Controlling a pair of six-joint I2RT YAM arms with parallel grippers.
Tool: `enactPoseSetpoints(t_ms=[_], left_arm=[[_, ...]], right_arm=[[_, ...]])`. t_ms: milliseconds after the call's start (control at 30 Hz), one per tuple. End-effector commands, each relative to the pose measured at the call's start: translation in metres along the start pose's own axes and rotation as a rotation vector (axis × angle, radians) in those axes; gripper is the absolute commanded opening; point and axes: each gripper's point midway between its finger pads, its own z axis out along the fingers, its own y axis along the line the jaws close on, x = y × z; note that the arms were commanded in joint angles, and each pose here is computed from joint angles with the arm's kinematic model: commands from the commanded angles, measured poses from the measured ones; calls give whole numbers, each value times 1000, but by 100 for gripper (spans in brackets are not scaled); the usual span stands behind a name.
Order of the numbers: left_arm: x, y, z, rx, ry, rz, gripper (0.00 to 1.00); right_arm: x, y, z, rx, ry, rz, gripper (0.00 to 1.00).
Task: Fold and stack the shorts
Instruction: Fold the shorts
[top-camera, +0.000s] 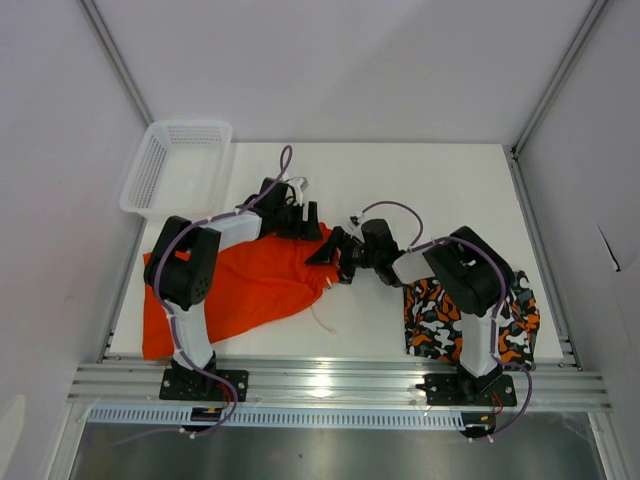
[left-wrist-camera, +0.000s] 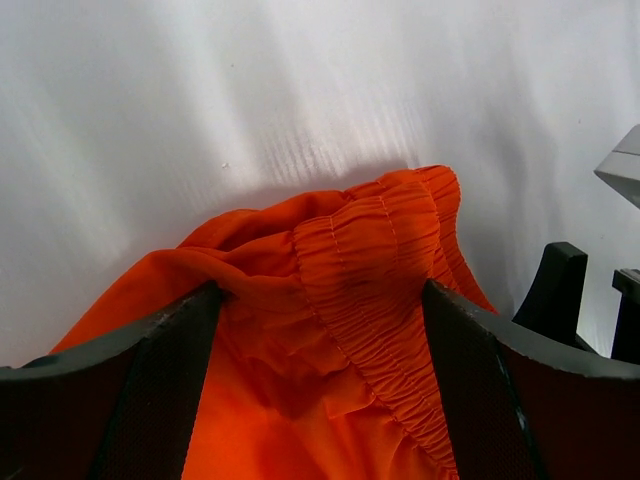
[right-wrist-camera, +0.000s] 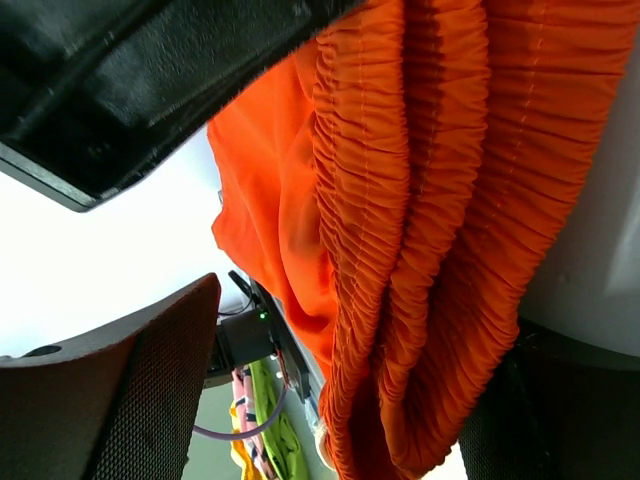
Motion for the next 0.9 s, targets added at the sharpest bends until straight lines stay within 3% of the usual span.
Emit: enactPoseSetpoints(t_ms=[0,67,167,200,300,467,533,567,600,667,700,867], left_arm=[[3,-13,8,68,18,39,83],[2,-16,8,78,14,50,82],[3,-18,8,97,14,56,81],[-2,-22,7,106,3,54,80],[-7,-32,7,134,-6,52,79],[-16,-53,12,130,2,81,78],[-23,-58,15,126,-7,83,78],[-23,-61,15,131,-7,85,78],[-24,-64,16,137,-9,84,78],[-25,-65,17,135,-12,88,78],[-24,-66,17,131,-9,92,78],[-23,-61,16,104,-6,98,78]], right_arm=[[-8,-49,4,128,-35,-6,86],[-11,-51,6,139,-39,-11,84],[-13,-52,6,142,-45,-25,68],[-12,-52,6,143,-46,-27,57],[-10,-54,7,155,-45,-49,43],[-6,-52,5,190,-49,-102,41],[-4,-54,2,214,-47,-109,53],[-4,-53,0,217,-47,-122,62],[-5,-53,-2,227,-53,-127,78],[-5,-51,-7,243,-54,-139,87],[-4,-55,-11,255,-58,-141,97],[-17,-59,-28,272,-111,-109,99]])
